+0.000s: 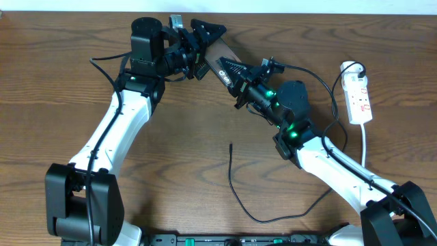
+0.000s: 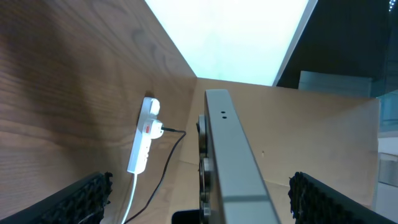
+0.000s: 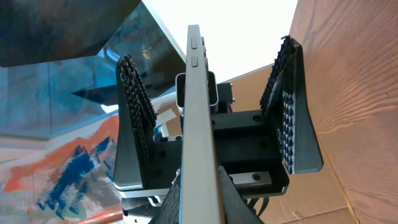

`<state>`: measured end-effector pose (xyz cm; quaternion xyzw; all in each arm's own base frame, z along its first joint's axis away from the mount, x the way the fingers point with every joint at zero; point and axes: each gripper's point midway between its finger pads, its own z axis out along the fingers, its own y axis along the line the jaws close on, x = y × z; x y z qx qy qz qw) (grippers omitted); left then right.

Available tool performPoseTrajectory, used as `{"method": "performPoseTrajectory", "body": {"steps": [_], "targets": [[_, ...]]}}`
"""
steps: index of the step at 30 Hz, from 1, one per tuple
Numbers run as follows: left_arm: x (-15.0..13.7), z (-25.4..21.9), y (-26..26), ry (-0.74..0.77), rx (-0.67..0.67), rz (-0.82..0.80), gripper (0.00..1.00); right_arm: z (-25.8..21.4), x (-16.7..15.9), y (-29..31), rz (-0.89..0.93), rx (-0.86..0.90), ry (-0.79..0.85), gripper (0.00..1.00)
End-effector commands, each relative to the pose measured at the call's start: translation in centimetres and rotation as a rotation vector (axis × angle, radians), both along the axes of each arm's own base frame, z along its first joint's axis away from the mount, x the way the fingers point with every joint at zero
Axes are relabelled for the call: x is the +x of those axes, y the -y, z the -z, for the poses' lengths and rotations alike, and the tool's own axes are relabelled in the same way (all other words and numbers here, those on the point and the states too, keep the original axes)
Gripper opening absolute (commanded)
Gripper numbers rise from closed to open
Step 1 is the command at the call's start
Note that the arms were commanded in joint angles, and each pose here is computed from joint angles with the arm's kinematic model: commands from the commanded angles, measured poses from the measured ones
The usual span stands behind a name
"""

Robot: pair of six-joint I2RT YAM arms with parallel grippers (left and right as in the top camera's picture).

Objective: Plug charger to phone and switch on socket
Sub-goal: 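Open the right gripper and pull the phone leftward with the left gripper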

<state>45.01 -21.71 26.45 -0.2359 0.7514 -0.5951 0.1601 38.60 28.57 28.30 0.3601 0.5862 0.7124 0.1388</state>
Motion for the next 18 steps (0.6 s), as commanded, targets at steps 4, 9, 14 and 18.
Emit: {"method": "performPoseTrajectory", "body": {"steps": [4, 9, 14, 18], "targets": [[-0.1, -2.3, 0.3, 0.092, -0.008, 0.007, 0.93, -0.8, -0.9, -1.0, -0.042, -0.011, 0.038, 0.01], [0.2, -3.4, 0.3, 0.141, -0.026, 0.005, 0.91, -0.1, -1.0, -1.1, -0.055, -0.029, 0.015, 0.01], [0.2, -3.4, 0.4, 0.141, -0.026, 0.006, 0.75, -0.1, -1.0, -1.1, -0.055, -0.029, 0.015, 0.01], [0.2, -3.4, 0.4, 0.141, -0.026, 0.006, 0.63, -0.1, -1.0, -1.1, -0.054, -0.029, 0.015, 0.01]]}}
